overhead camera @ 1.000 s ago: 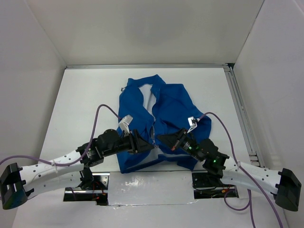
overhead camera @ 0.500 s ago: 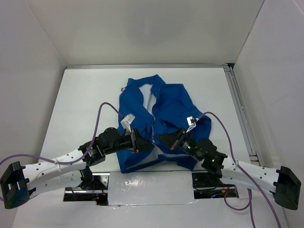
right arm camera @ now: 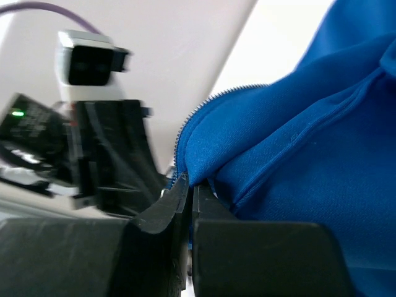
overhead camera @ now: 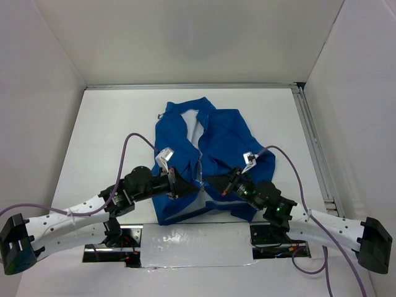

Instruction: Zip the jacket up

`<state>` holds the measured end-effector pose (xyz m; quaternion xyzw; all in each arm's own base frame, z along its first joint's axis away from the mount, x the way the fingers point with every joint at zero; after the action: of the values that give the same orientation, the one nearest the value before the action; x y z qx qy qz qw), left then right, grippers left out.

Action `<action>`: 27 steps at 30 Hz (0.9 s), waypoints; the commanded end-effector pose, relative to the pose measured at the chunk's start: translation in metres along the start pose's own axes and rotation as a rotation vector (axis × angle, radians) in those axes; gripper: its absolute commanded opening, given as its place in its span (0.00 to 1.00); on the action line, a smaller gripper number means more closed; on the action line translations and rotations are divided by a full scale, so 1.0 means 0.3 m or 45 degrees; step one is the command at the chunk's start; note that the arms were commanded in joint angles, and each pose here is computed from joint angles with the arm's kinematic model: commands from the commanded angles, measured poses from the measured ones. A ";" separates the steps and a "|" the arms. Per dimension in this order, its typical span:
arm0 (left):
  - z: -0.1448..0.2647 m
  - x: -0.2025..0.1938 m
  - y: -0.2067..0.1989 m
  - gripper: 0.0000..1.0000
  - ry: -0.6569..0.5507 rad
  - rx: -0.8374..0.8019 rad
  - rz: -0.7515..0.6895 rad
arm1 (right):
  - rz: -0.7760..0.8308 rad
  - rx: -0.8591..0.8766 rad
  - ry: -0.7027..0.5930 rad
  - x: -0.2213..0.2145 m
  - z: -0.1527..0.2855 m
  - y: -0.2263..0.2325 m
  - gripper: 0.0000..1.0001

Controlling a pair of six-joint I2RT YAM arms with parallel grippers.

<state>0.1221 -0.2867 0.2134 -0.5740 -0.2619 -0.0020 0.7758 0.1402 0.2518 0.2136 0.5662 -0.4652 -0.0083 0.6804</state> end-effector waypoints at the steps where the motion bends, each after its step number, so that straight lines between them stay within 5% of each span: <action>1: 0.032 0.013 -0.101 0.00 0.010 -0.152 -0.088 | 0.099 -0.068 -0.042 0.019 -0.010 -0.033 0.00; 21: 0.080 -0.197 -0.008 0.00 0.471 -0.093 -0.265 | 0.021 -0.028 -0.184 0.089 -0.070 0.017 0.00; 27: 0.076 -0.195 -0.008 0.00 0.444 -0.046 -0.327 | 0.048 -0.084 -0.116 0.068 -0.071 0.002 0.00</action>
<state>0.0995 -0.2805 0.1858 -0.5136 -0.2523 -0.1278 0.8101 0.1397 0.2669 0.1890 0.5433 -0.4459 0.0195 0.7110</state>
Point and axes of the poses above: each gripper's point midway between its finger pads, its own z axis back along the fingers, its own y axis along the line the jaws close on, x = y × z, the point moved 2 cm from there along z, back along the fingers, and after that the axes turned 6 degrees about z, right-handed, at the moved point
